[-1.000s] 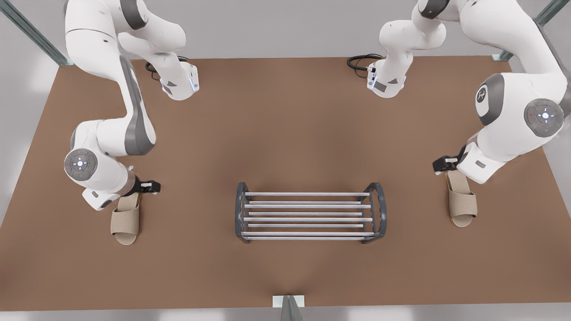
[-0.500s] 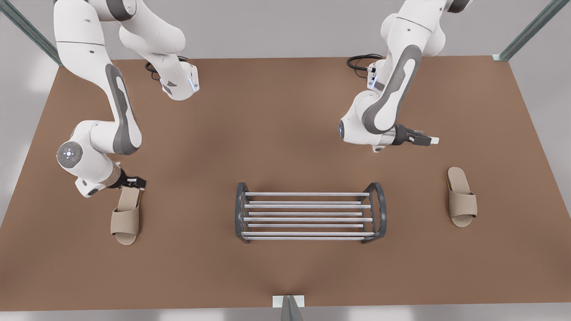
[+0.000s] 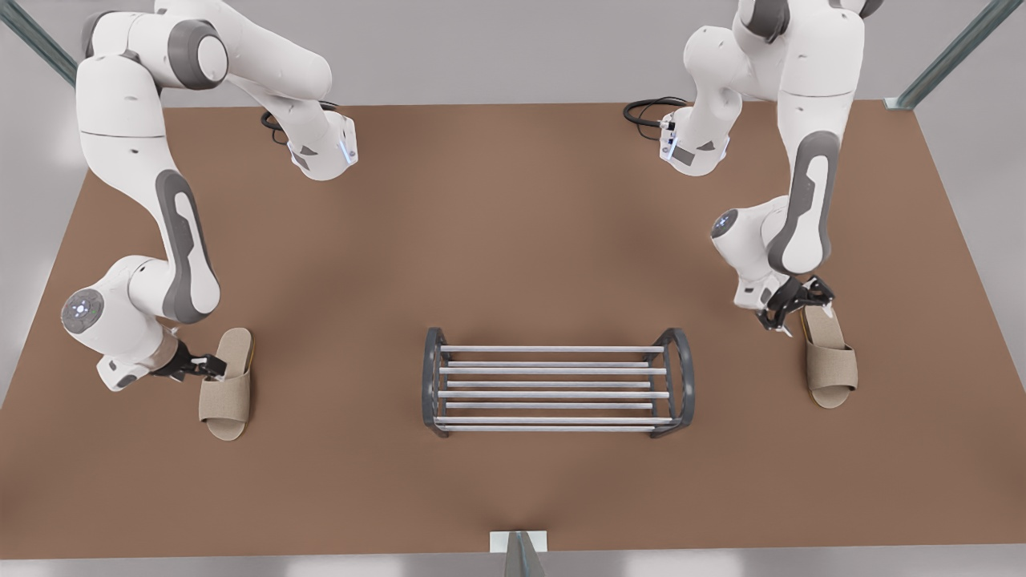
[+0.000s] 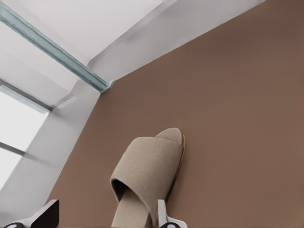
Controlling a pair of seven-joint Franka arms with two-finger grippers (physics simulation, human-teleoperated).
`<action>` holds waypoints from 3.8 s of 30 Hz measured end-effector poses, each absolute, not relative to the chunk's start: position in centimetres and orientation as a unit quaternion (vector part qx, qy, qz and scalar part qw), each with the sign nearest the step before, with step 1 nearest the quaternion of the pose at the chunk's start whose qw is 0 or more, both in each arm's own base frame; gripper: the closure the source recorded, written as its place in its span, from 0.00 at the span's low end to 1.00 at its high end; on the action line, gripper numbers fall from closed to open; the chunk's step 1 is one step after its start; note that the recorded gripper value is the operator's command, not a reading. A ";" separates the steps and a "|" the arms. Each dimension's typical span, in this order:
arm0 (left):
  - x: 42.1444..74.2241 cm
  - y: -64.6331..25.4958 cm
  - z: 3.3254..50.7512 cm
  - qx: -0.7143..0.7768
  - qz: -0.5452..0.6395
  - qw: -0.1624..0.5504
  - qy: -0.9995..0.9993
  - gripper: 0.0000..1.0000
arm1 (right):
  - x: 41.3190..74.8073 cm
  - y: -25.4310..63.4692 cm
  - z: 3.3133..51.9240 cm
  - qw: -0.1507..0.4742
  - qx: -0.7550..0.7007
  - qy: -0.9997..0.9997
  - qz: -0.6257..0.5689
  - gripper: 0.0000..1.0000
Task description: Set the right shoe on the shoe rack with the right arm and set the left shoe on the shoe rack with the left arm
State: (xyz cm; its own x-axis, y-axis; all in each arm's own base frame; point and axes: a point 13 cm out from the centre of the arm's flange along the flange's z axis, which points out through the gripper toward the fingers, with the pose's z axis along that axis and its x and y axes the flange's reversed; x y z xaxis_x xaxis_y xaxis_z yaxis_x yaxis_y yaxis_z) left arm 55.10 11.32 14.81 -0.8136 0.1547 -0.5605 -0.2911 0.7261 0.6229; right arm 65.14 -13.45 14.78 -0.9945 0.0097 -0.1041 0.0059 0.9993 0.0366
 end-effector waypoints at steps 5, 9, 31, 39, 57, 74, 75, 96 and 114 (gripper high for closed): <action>55.5 10.6 12.8 -0.108 0.242 0.359 0.895 0.00 | 64.3 -14.0 13.9 0.048 -0.020 0.998 0.020 0.00; 53.7 12.2 9.6 -0.119 0.193 0.347 0.910 0.00 | 64.0 -14.9 11.9 0.045 -0.035 0.998 0.020 0.00; 58.9 16.9 6.8 -0.075 0.171 0.354 0.916 0.00 | 63.7 -17.3 8.6 0.076 -0.090 0.993 0.022 0.00; 60.2 17.1 5.7 -0.063 0.175 0.354 0.917 0.00 | 63.9 -15.8 13.7 0.117 -0.104 0.986 0.052 0.00; 62.8 17.4 5.4 -0.060 0.170 0.367 0.913 0.00 | 63.4 -14.2 14.3 0.072 -0.023 0.996 0.057 0.00; 64.6 18.4 5.3 -0.057 0.177 0.376 0.908 0.33 | 65.7 -15.9 10.5 0.063 0.081 0.992 0.075 0.00; 64.6 18.4 5.3 -0.057 0.177 0.376 0.908 0.40 | 66.0 -16.0 10.4 0.064 0.084 0.992 0.075 0.00; 71.5 5.4 32.8 -0.057 0.046 0.514 0.855 0.79 | 64.8 -19.3 9.2 0.050 0.126 0.988 0.075 0.00; 60.3 -35.5 40.9 0.046 -0.252 0.440 0.861 0.79 | 64.3 -18.7 7.6 0.052 0.113 0.989 0.081 0.00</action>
State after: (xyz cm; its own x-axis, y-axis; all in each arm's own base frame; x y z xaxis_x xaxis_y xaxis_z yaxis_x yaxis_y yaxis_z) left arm 60.31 -35.49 40.89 -0.6080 -0.1422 -0.7811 0.3012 0.8690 -0.3926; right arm 64.31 -18.67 7.61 -0.9689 0.2325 -0.0848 0.2156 0.9613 0.1715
